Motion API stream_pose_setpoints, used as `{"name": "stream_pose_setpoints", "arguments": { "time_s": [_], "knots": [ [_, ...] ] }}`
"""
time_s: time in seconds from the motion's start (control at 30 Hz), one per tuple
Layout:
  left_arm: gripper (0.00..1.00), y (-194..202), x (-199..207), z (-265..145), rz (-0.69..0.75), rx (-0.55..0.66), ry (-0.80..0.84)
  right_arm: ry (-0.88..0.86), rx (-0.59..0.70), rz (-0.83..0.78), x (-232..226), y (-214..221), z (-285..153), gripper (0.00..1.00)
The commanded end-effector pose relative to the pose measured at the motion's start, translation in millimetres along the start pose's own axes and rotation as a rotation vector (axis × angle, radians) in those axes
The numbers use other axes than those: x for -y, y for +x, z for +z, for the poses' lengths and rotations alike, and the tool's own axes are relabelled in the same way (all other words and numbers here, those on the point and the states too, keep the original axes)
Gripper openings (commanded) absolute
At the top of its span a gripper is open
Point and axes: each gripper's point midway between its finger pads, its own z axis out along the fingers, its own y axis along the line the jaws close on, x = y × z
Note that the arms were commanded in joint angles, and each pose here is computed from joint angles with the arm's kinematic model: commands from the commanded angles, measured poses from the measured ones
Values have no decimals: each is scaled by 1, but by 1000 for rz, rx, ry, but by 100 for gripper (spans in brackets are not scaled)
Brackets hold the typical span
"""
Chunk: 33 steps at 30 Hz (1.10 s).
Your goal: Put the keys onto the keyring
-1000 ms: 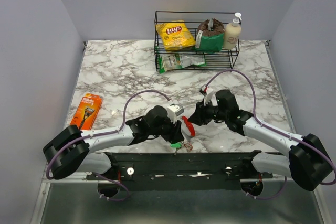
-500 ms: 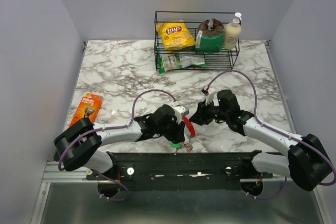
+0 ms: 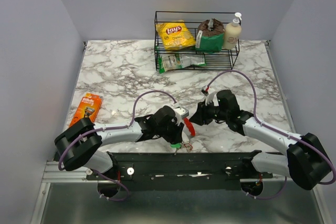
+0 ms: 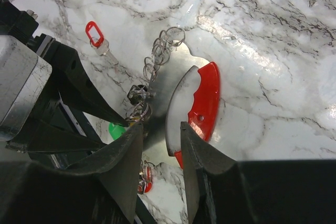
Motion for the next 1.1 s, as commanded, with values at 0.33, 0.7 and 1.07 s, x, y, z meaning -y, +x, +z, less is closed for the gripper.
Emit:
{"name": "stream_pose_setpoints", "arguments": {
  "time_s": [0.33,0.7,1.07],
  "knots": [
    [42,5,-4,8,29,-15,-23,-31,10,1,-2,-2,1,43],
    [19,10,-11,15,41,-31,-54,-36,16,-1,-3,-3,0,43],
    [0,-3,-14,5,68,21,-89,-78,24,-41,-11,-5,-4,43]
  ]
}}
